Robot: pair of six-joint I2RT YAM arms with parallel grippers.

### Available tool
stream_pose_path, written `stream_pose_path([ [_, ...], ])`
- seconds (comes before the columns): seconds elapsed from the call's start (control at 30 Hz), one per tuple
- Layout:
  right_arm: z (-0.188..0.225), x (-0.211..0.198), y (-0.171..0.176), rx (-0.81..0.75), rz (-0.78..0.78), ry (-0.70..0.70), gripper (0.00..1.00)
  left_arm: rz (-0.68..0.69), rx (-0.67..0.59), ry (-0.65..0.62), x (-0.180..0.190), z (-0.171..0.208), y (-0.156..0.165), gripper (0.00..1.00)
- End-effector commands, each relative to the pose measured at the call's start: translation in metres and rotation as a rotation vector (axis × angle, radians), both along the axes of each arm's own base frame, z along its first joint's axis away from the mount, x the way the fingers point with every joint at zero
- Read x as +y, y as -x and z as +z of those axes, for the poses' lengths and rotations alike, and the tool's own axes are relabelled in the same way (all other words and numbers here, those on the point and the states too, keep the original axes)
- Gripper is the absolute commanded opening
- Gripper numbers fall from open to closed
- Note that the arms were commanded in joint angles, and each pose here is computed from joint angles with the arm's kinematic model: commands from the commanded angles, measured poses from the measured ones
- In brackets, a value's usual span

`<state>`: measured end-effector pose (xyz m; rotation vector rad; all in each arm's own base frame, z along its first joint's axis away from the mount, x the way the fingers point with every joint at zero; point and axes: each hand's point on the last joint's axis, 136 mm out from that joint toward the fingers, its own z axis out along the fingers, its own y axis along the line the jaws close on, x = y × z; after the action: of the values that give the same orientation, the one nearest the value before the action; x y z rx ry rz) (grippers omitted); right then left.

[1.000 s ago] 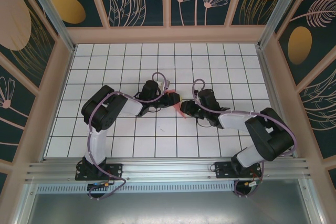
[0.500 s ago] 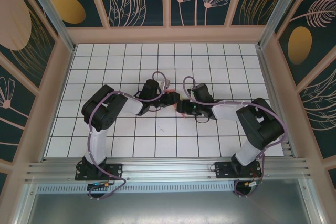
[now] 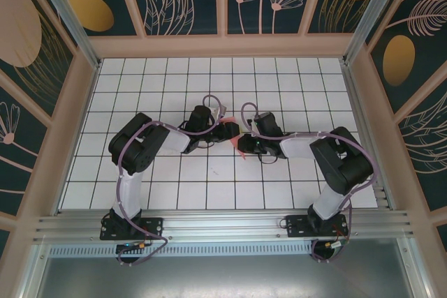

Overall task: Fold a paper plane with a square sheet of paper (pick it up from the middle)
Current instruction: Fold the wing for the fifth time at the center of the table.

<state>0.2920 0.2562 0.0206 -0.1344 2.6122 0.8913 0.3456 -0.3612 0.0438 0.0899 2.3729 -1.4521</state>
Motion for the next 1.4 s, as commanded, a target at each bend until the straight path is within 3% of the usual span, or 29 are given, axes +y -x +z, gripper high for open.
stream_pose_path([
  [0.0,-0.014,-0.002,0.008,0.045,-0.003,-0.004,0.13,-0.003,0.038,-0.047,0.004,-0.018,0.002,0.48],
  [0.23,-0.031,-0.015,0.017,0.095,-0.074,0.014,0.04,-0.004,0.042,-0.069,0.004,-0.021,0.000,0.48],
  [0.47,-0.018,-0.021,0.010,0.064,-0.140,0.006,0.04,0.022,0.099,-0.140,0.014,-0.043,0.004,0.47],
  [0.57,0.005,-0.015,0.008,0.038,-0.140,-0.057,0.21,0.024,0.113,-0.156,0.016,-0.049,0.005,0.47],
  [0.73,0.043,-0.018,0.005,-0.040,-0.164,-0.116,0.28,0.019,0.125,-0.168,0.017,-0.052,0.007,0.46],
  [0.87,0.067,0.010,0.021,-0.027,-0.014,-0.268,0.16,0.012,0.113,-0.156,0.012,-0.047,0.001,0.46],
  [0.97,0.061,0.020,0.027,0.008,0.038,-0.281,0.08,0.007,0.115,-0.149,0.010,-0.045,0.001,0.46],
  [1.37,0.023,0.017,0.010,0.061,0.016,-0.161,0.05,-0.006,0.117,-0.150,0.008,-0.044,0.002,0.46],
])
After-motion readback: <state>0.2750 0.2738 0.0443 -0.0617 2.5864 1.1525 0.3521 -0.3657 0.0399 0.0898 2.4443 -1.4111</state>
